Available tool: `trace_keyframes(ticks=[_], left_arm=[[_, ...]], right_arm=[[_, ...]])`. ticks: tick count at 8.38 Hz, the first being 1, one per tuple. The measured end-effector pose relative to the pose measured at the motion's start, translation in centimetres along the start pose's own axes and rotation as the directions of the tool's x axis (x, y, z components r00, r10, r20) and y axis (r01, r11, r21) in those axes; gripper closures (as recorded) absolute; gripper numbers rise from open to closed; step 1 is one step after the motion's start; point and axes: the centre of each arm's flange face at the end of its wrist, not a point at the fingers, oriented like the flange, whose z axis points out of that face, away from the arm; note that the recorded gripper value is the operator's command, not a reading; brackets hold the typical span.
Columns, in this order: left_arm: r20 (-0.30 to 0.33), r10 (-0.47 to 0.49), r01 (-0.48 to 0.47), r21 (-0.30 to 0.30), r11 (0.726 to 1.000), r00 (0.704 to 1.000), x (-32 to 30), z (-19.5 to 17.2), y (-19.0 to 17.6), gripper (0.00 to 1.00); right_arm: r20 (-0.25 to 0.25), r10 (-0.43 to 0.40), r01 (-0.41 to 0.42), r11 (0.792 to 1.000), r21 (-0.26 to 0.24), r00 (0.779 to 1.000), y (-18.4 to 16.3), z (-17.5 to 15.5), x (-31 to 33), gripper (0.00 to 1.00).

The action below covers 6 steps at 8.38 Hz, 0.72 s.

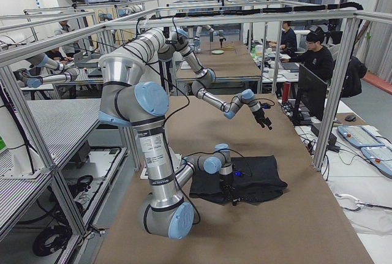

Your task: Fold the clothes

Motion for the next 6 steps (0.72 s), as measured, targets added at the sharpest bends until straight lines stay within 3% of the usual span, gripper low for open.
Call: trace_keyframes(ticks=[4, 6], left_arm=[[0.003, 0.002, -0.002, 0.000, 1.000, 1.000, 0.0, 0.2, 0.4, 0.00], [0.003, 0.003, -0.003, -0.002, 1.000, 1.000, 0.0, 0.2, 0.5, 0.00]], right_arm=[[0.019, 0.025, -0.026, 0.999, 0.042, 0.999, -5.3, -5.8, 1.0, 0.05], [0.023, 0.071, -0.072, 0.997, 0.040, 0.997, -8.2, -7.2, -0.4, 0.05]])
